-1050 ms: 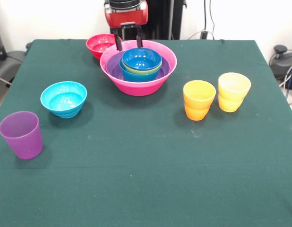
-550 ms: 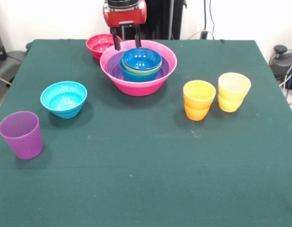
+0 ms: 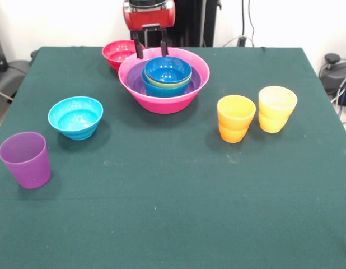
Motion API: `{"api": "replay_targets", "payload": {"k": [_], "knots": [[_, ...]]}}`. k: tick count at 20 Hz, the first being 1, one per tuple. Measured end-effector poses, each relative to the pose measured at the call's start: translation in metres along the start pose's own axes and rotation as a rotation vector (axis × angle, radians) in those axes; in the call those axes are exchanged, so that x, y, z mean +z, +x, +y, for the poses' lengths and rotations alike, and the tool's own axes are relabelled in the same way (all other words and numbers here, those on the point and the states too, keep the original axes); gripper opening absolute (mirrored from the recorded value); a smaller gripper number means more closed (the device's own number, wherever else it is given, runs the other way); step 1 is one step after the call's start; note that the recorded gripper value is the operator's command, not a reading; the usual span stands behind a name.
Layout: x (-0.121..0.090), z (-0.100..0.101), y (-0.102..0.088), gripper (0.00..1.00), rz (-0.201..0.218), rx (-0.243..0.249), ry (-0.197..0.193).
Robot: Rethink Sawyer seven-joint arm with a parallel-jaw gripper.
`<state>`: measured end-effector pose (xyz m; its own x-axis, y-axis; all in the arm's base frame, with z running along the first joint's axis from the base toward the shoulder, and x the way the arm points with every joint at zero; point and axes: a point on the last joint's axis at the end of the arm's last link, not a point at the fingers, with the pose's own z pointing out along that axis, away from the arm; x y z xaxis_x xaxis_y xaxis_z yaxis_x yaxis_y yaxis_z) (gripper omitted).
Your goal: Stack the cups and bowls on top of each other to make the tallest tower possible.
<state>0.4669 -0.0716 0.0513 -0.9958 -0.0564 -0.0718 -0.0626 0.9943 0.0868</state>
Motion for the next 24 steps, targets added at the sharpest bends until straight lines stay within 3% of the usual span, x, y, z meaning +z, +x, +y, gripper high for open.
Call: {"api": "replay_targets", "payload": {"k": [24], "knots": [[-0.034, -0.033, -0.015, 1.00, -0.071, 0.027, 0.070]]}}
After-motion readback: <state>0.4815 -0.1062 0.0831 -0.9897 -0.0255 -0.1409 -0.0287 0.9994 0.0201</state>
